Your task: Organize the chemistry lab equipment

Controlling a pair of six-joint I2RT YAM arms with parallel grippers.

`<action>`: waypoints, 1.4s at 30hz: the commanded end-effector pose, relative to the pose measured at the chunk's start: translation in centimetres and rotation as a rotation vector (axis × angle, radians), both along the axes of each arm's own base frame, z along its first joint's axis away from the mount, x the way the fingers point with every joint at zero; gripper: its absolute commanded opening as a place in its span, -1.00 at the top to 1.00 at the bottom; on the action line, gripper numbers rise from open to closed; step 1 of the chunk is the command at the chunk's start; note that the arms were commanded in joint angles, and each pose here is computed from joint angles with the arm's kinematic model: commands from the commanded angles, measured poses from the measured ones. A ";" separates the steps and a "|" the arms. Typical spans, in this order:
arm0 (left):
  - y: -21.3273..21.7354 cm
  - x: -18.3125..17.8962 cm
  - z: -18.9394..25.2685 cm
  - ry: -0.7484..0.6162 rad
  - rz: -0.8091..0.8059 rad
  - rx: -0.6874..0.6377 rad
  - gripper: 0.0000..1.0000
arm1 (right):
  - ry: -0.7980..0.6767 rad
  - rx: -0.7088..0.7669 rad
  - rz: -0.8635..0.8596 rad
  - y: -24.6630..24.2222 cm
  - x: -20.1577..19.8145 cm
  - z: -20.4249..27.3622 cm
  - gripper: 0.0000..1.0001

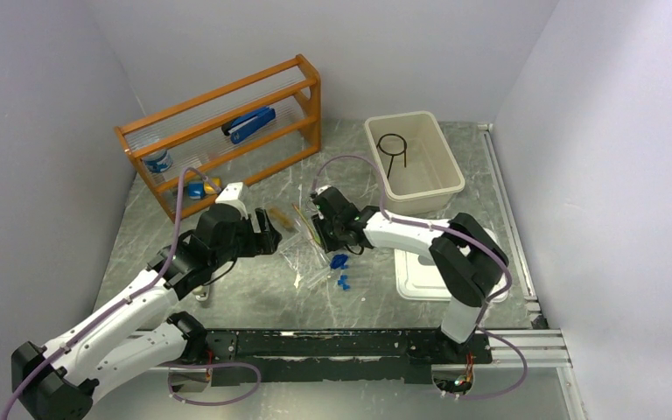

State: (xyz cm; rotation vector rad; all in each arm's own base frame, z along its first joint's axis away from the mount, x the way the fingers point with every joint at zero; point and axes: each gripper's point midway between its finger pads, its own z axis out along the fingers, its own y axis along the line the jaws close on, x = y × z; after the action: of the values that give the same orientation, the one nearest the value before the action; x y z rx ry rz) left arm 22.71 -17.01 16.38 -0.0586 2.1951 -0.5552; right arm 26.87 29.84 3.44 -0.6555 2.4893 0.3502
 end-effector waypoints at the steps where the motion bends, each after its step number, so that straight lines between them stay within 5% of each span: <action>1: -0.2 0.6 0.8 -0.032 -0.002 -0.011 -0.67 | 0.012 -0.036 0.029 0.6 0.2 -1.0 0.27; 10: 0.5 0.6 2.1 -0.078 0.024 -0.017 -0.68 | 0.030 -0.060 0.051 1.0 0.5 -1.0 0.17; 16: 1.2 0.6 3.1 -0.106 0.040 -0.012 -0.69 | -0.019 -0.002 0.040 1.5 0.9 1.9 0.51; 28: 1.8 0.5 4.8 -0.142 0.058 -0.018 -0.69 | -0.245 0.088 -0.075 -0.6 2.7 11.4 0.61; 34: 2.0 0.3 5.6 -0.157 0.059 -0.025 -0.69 | -0.422 0.140 -0.199 -4.6 5.8 18.8 0.62; 42: 1.8 0.3 5.9 -0.156 0.052 -0.039 -0.69 | -0.651 0.092 -0.486 -16.9 12.4 25.1 0.64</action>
State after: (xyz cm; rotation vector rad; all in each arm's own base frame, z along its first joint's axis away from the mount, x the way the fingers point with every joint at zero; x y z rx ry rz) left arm 22.76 -15.49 20.74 -0.0838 2.0592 -0.5527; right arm 36.65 18.49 25.71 -0.1801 2.0032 0.2036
